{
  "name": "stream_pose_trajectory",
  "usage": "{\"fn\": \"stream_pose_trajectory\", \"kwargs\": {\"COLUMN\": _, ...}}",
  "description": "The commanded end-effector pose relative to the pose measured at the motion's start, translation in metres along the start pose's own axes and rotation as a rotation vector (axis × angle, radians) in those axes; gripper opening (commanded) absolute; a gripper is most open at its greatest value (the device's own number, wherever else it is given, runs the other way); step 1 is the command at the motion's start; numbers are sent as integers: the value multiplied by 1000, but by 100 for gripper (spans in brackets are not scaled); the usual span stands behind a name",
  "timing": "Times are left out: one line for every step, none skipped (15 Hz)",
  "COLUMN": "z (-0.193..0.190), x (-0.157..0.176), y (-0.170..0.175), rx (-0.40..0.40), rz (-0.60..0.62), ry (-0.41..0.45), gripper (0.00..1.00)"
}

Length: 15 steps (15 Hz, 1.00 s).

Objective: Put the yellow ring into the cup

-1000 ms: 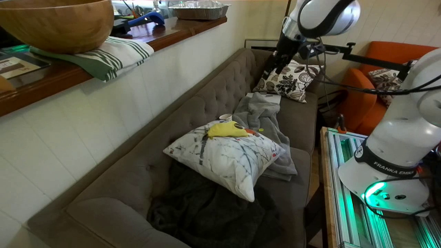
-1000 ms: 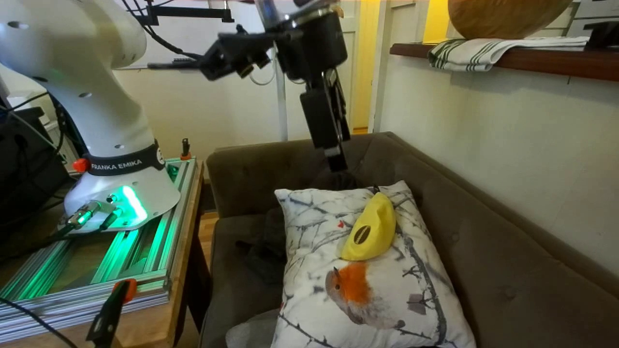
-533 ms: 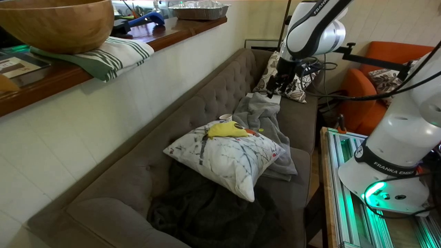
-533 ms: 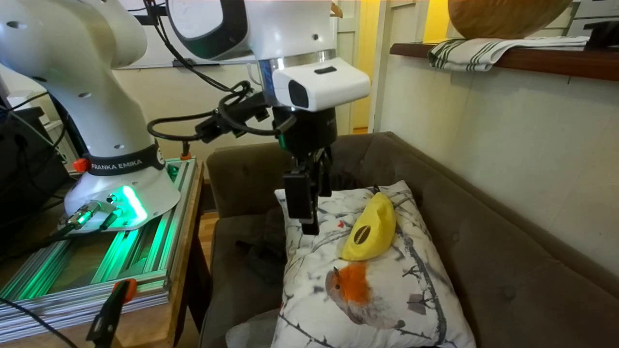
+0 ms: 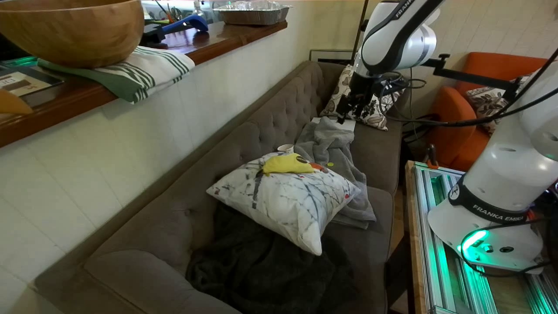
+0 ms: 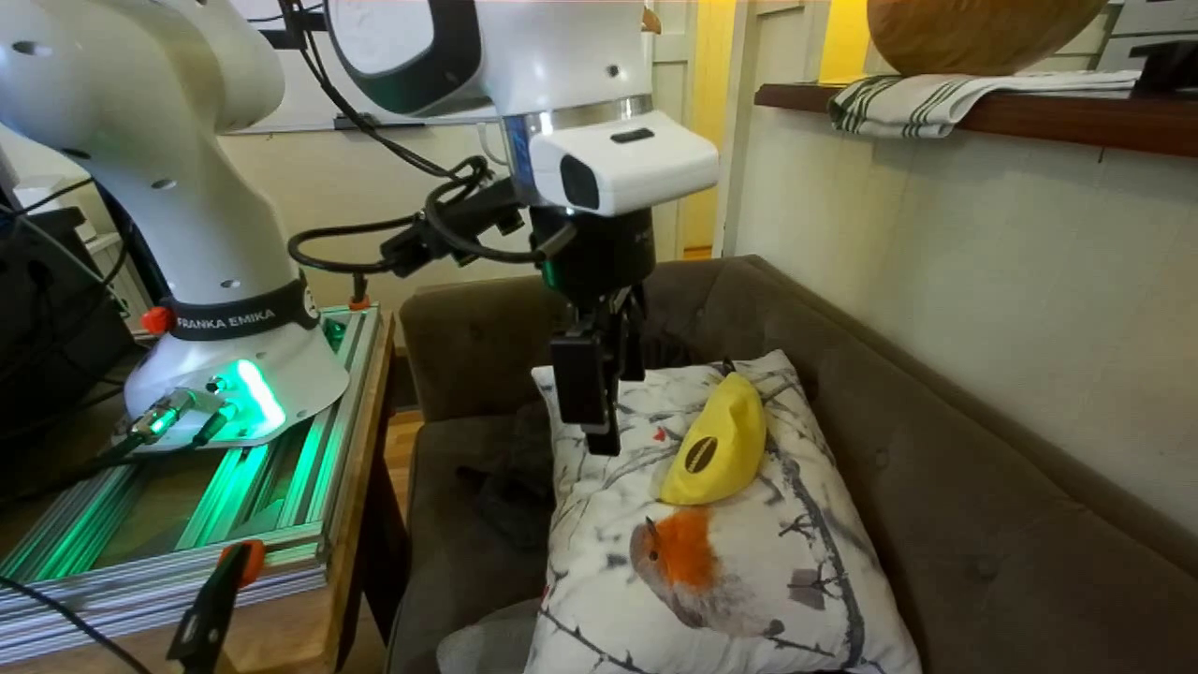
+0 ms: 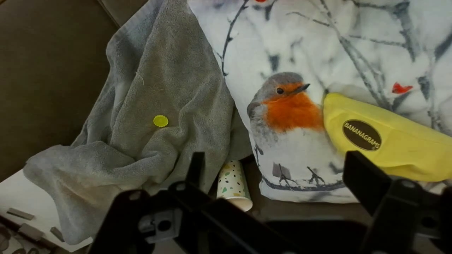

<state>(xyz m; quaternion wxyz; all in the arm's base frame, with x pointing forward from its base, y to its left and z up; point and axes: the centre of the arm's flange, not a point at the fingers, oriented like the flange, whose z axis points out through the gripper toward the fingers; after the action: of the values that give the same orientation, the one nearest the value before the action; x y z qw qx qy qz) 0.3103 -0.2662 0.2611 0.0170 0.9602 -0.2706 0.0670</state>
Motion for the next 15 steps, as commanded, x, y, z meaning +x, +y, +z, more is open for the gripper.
{"fn": "stream_pose_trajectory", "kwargs": {"z": 30, "x": 19, "y": 11, "rx": 12, "rz": 19, "ry": -66, "gripper": 100}}
{"fn": "stream_pose_trajectory", "kwargs": {"z": 43, "x": 24, "y": 16, "rx": 34, "rz": 26, "ry": -89, "gripper": 100}}
{"fn": "stream_pose_trajectory", "kwargs": {"z": 54, "x": 27, "y": 19, "rx": 28, "rz": 50, "ry": -102, "gripper": 100}}
{"fn": "stream_pose_trajectory", "kwargs": {"z": 66, "x": 30, "y": 25, "rx": 24, "rz": 61, "ry": -114, "gripper": 100}}
{"fn": "stream_pose_trajectory", "kwargs": {"z": 75, "x": 31, "y": 30, "rx": 20, "rz": 67, "ry": -116, "gripper": 100}}
{"fn": "stream_pose_trajectory", "kwargs": {"z": 83, "x": 33, "y": 35, "rx": 9, "rz": 74, "ry": -109, "gripper": 100}}
{"fn": "stream_pose_trajectory", "kwargs": {"z": 91, "x": 38, "y": 42, "rx": -9, "rz": 92, "ry": -91, "gripper": 100}}
{"fn": "stream_pose_trajectory", "kwargs": {"z": 98, "x": 44, "y": 49, "rx": -22, "rz": 105, "ry": -79, "gripper": 100}}
{"fn": "stream_pose_trajectory", "kwargs": {"z": 103, "x": 50, "y": 56, "rx": -52, "rz": 123, "ry": -56, "gripper": 100}}
{"fn": "stream_pose_trajectory", "kwargs": {"z": 106, "x": 57, "y": 64, "rx": -99, "rz": 151, "ry": -15, "gripper": 100}}
{"fn": "stream_pose_trajectory", "kwargs": {"z": 106, "x": 63, "y": 74, "rx": -158, "rz": 173, "ry": 9, "gripper": 100}}
{"fn": "stream_pose_trajectory", "kwargs": {"z": 109, "x": 68, "y": 82, "rx": -189, "rz": 191, "ry": 24, "gripper": 100}}
{"fn": "stream_pose_trajectory", "kwargs": {"z": 112, "x": 72, "y": 89, "rx": -227, "rz": 216, "ry": 52, "gripper": 100}}
{"fn": "stream_pose_trajectory", "kwargs": {"z": 114, "x": 76, "y": 97, "rx": -254, "rz": 237, "ry": 79, "gripper": 100}}
{"fn": "stream_pose_trajectory", "kwargs": {"z": 115, "x": 79, "y": 102, "rx": -258, "rz": 261, "ry": 98, "gripper": 100}}
